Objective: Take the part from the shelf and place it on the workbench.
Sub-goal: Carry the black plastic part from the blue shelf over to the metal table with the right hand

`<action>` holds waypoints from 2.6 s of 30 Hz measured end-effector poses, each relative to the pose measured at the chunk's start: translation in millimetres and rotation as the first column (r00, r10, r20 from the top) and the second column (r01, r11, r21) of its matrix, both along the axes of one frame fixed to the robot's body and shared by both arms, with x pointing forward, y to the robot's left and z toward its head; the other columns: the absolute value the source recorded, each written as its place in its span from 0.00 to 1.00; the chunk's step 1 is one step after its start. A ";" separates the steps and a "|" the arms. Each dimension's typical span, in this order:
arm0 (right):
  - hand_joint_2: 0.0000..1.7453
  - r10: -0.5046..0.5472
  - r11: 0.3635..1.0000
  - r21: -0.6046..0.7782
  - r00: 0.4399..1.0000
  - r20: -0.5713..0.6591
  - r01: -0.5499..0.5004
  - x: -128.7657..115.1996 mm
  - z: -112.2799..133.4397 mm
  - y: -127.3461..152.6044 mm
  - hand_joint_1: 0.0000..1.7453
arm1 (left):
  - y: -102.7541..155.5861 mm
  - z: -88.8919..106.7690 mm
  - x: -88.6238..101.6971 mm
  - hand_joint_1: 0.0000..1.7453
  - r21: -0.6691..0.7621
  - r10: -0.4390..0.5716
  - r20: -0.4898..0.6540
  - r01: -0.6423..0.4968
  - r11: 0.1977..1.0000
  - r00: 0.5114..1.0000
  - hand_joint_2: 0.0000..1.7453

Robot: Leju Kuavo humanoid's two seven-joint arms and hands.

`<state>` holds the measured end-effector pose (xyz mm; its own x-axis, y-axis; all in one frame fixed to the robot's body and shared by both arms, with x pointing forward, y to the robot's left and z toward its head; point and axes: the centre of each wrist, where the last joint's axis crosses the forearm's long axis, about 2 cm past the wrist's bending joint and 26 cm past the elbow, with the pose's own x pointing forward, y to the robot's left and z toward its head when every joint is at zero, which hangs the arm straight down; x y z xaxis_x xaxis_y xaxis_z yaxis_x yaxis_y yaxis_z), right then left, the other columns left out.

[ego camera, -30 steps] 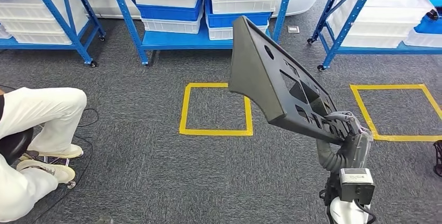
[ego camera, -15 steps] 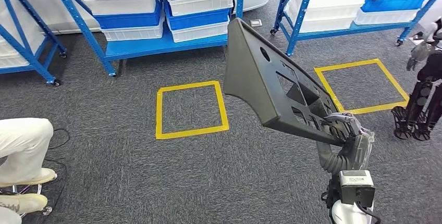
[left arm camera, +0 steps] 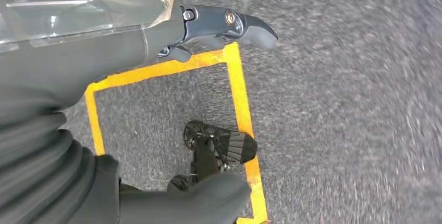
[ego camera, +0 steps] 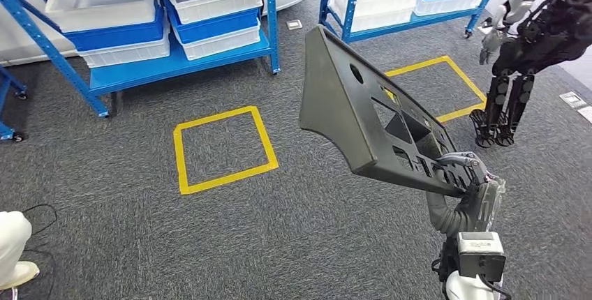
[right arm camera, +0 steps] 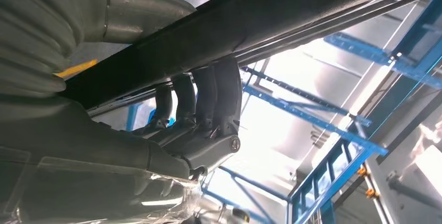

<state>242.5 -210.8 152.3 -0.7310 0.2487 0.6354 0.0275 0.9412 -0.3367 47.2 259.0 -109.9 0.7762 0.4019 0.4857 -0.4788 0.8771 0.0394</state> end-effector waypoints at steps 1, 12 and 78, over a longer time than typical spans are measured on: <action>1.00 -0.004 1.000 -0.003 1.000 0.001 0.004 -0.5 0.1 -0.8 1.00 | 0.5 0.0 0.2 0.00 0.002 -0.003 0.003 0.003 1.000 1.000 1.00; 1.00 -0.120 0.992 -0.028 0.993 0.015 0.120 -13.0 5.0 -11.9 1.00 | 4.3 -0.6 -5.2 0.00 0.102 -0.093 0.015 0.091 0.991 0.996 1.00; 1.00 -0.483 0.281 -0.642 0.683 0.548 0.714 71.1 3.8 -78.0 1.00 | 8.5 -0.9 -2.5 0.00 -0.030 -0.434 -0.080 0.433 0.901 0.897 1.00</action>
